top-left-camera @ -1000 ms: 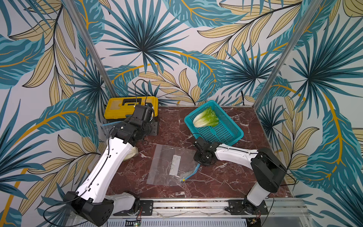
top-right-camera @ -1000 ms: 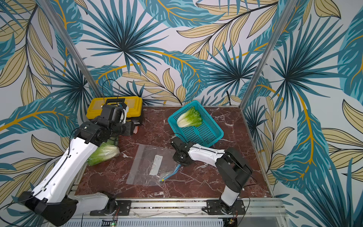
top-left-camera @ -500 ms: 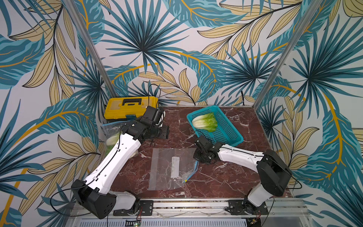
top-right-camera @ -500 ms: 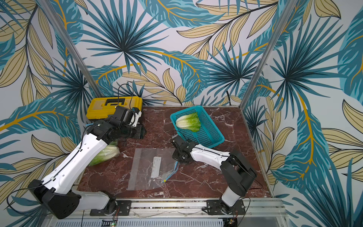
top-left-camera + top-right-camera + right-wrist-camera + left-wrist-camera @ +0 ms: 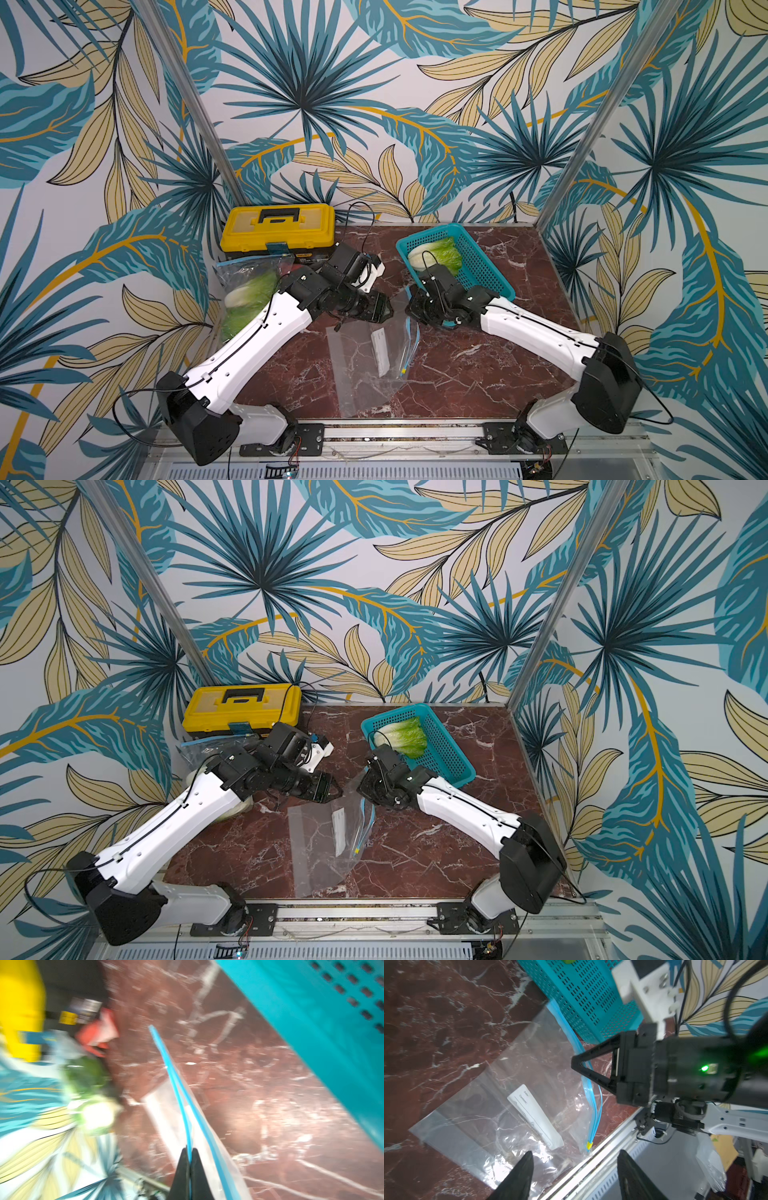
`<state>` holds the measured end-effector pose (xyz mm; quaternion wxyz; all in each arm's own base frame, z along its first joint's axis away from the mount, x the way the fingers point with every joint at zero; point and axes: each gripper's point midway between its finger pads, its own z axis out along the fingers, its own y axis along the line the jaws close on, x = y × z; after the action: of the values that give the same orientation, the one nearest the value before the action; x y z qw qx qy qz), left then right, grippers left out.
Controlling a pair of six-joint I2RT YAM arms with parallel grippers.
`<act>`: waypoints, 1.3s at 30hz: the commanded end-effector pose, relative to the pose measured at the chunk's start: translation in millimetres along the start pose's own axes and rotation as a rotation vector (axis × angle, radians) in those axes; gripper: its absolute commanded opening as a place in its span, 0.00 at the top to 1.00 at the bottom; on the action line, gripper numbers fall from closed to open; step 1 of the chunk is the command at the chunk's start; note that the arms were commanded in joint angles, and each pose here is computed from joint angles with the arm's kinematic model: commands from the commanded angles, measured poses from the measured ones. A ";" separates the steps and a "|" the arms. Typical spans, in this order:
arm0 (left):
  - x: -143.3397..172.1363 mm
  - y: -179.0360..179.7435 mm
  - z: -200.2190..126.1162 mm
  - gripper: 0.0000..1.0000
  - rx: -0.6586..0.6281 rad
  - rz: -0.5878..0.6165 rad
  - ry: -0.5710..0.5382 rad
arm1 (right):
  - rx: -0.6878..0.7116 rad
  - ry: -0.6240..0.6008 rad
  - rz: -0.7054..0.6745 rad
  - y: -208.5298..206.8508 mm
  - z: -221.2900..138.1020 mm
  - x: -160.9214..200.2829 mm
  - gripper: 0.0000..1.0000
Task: Put the chinese cabbages into a zipper bag and zip it
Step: Pick up the zipper food storage bag at the center of the board.
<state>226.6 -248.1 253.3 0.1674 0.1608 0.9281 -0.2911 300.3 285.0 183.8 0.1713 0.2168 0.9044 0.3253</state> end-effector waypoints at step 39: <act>-91.0 12.2 20.5 1.00 -0.182 -0.002 -0.350 | 0.026 -0.137 -0.133 30.1 -90.7 -75.2 0.51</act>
<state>314.0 -267.1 239.7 0.3090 0.0935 0.9226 -0.2111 360.0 236.4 330.4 0.2872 0.2509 0.8354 0.3957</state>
